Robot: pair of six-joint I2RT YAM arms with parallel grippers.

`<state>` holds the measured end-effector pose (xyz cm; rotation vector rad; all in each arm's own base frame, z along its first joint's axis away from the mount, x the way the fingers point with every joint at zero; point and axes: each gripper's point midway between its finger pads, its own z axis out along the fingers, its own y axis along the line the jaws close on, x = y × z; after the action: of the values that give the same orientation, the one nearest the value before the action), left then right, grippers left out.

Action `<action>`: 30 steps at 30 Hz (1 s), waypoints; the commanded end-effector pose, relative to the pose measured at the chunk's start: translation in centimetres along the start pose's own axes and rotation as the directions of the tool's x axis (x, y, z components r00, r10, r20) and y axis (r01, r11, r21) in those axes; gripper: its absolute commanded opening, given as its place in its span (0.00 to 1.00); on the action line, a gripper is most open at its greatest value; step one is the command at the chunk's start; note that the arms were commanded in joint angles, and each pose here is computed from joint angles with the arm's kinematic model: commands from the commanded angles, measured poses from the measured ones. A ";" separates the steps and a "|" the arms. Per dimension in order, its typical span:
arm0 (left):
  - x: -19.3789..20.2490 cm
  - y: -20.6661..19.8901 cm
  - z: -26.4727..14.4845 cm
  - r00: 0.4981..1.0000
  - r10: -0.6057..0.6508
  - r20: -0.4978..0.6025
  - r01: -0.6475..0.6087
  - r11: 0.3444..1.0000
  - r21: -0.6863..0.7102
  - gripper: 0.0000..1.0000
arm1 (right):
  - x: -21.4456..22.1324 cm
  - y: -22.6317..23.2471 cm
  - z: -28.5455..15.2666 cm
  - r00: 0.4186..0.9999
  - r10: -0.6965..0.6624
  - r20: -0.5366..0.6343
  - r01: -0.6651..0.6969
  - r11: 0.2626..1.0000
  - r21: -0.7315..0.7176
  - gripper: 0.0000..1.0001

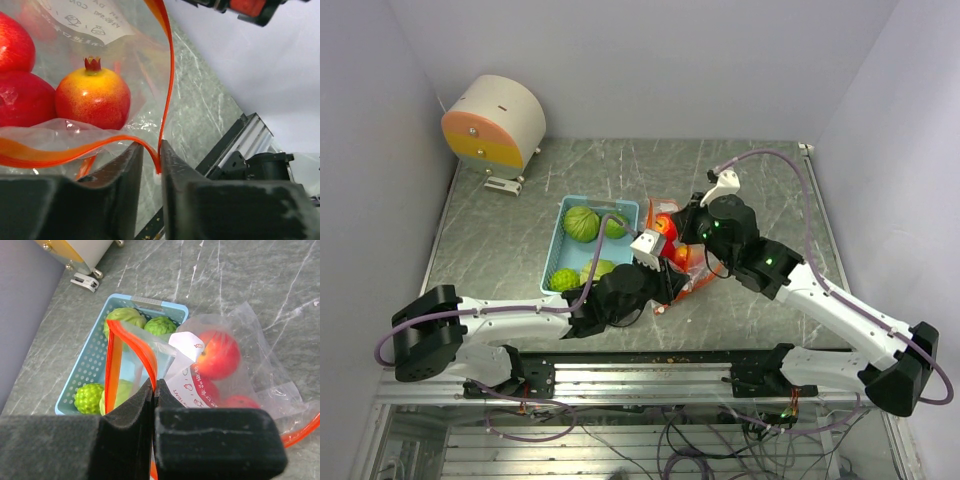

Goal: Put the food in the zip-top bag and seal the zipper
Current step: Pick up the zipper food storage bag at the center of the board.

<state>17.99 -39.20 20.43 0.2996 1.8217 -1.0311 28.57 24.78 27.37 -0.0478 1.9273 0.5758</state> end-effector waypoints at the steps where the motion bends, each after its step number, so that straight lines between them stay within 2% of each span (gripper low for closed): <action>1: -1.1 0.2 0.2 0.999 -0.012 0.044 0.013 0.999 -0.035 0.22 | -2.3 0.8 -1.0 0.997 0.027 0.072 -0.025 0.999 -0.025 0.00; 2: -1.0 0.4 0.2 0.999 -0.008 0.042 0.010 0.999 -0.040 0.19 | -2.4 0.9 -1.0 0.997 0.028 0.074 -0.026 0.999 -0.027 0.00; 3: -0.9 0.5 0.2 0.999 -0.006 0.040 0.008 0.999 -0.047 0.10 | -2.5 0.9 -1.1 0.997 0.030 0.074 -0.028 0.999 -0.029 0.00; 4: -0.7 0.7 0.2 0.999 -0.001 0.037 0.003 0.999 -0.053 0.07 | -2.4 0.9 -1.1 0.997 0.029 0.073 -0.027 0.999 -0.029 0.00; 8: -0.9 0.6 -0.5 0.998 0.059 0.016 -0.058 0.997 -0.040 0.07 | -2.6 0.1 -1.5 0.996 0.024 0.081 -0.025 1.000 0.007 0.00; 12: -2.1 1.5 -3.0 0.981 0.187 -0.057 -0.192 0.978 -0.079 0.07 | -2.4 -1.8 -2.6 0.997 -0.030 0.077 0.024 0.997 0.077 0.00; 15: -2.7 2.8 -5.4 0.948 0.284 -0.145 -0.301 0.946 -0.117 0.07 | -2.6 -2.9 -4.0 0.990 -0.112 0.089 0.104 0.991 0.085 0.28; 17: -3.4 2.6 -6.7 0.928 0.331 -0.169 -0.350 0.932 -0.092 0.07 | -2.4 -3.0 -5.0 0.980 -0.165 0.108 0.161 0.986 0.045 0.46; 19: -4.0 2.5 -7.6 0.914 0.366 -0.177 -0.383 0.921 -0.075 0.07 | -3.4 -2.5 -6.4 0.969 -0.193 0.157 0.197 0.980 -0.010 0.56; 21: -4.6 2.1 -8.2 0.897 0.407 -0.173 -0.419 0.907 -0.041 0.07 | -4.9 -1.3 -8.5 0.950 -0.205 0.234 0.232 0.968 -0.094 0.60; 23: -5.3 1.5 -8.7 0.874 0.457 -0.164 -0.463 0.886 0.003 0.07 | -5.9 0.9 -10.4 0.915 -0.249 0.316 0.327 0.918 -0.223 0.62; 25: -5.5 0.8 -9.0 0.844 0.509 -0.167 -0.508 0.860 0.055 0.07 | -6.0 3.7 -12.2 0.875 -0.298 0.381 0.437 0.824 -0.361 0.62; 27: -5.5 -0.1 -9.3 0.811 0.557 -0.179 -0.544 0.831 0.119 0.07 | -5.2 6.5 -13.7 0.836 -0.347 0.426 0.535 0.687 -0.492 0.62; 30: -4.8 -1.7 -9.8 0.764 0.613 -0.203 -0.567 0.787 0.244 0.07 | -2.8 9.8 -15.0 0.795 -0.407 0.450 0.604 0.457 -0.653 0.62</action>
<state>15.35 -30.87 25.29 0.8608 1.7867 -0.6524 19.23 21.79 37.70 -0.5871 1.4255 0.7247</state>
